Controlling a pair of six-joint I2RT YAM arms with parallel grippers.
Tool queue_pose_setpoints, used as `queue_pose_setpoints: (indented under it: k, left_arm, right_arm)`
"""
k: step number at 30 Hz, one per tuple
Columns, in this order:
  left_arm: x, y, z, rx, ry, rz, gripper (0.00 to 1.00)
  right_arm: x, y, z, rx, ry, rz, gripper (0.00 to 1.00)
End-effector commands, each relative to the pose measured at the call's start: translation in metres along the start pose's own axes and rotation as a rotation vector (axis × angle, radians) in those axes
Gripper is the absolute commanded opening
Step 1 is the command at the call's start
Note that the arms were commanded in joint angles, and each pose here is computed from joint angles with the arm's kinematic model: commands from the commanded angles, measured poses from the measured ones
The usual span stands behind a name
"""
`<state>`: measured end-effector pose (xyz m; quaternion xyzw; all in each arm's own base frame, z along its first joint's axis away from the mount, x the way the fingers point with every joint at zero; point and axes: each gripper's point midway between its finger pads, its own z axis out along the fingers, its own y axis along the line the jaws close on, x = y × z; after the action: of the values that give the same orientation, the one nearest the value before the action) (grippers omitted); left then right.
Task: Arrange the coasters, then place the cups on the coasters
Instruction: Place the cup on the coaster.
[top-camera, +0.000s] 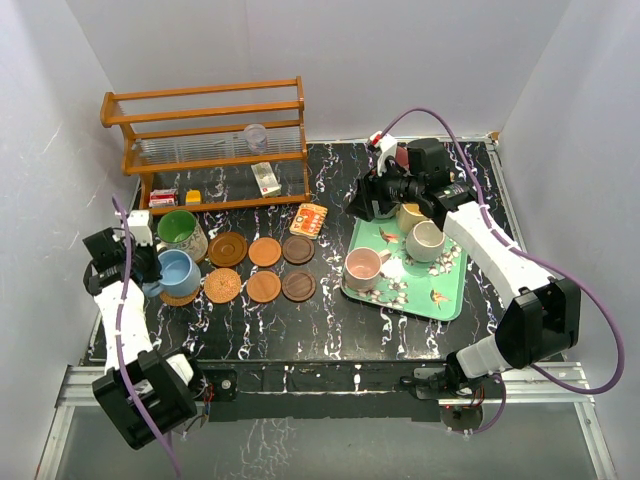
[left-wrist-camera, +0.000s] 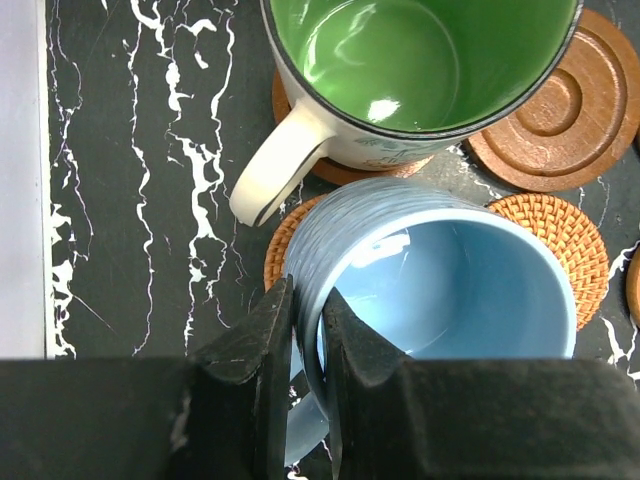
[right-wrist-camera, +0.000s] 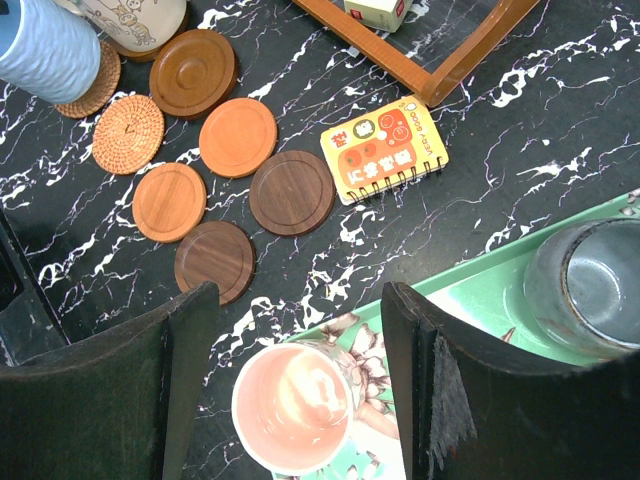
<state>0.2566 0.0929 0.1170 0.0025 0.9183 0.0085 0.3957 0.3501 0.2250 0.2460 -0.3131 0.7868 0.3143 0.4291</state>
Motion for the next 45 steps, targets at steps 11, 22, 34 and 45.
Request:
queue_pose_setpoints:
  k: [11,22,34,45]
  left_arm:
    - [-0.011,0.015,0.007,-0.04,-0.069,-0.017,0.0]
    - [-0.001,0.015,0.011,-0.043,-0.05,-0.023,0.0]
    - [0.003,0.015,0.013,-0.04,-0.03,-0.018,0.0]
    - [0.009,0.02,0.012,-0.068,-0.006,-0.005,0.0]
  right_arm:
    - [-0.013,0.0,-0.006,-0.009,-0.056,-0.047,0.64]
    - [-0.011,-0.004,-0.006,-0.003,-0.057,-0.044,0.64]
    - [-0.009,-0.004,-0.005,-0.008,-0.053,-0.039,0.64]
    - [-0.01,-0.005,-0.006,-0.008,-0.056,-0.038,0.65]
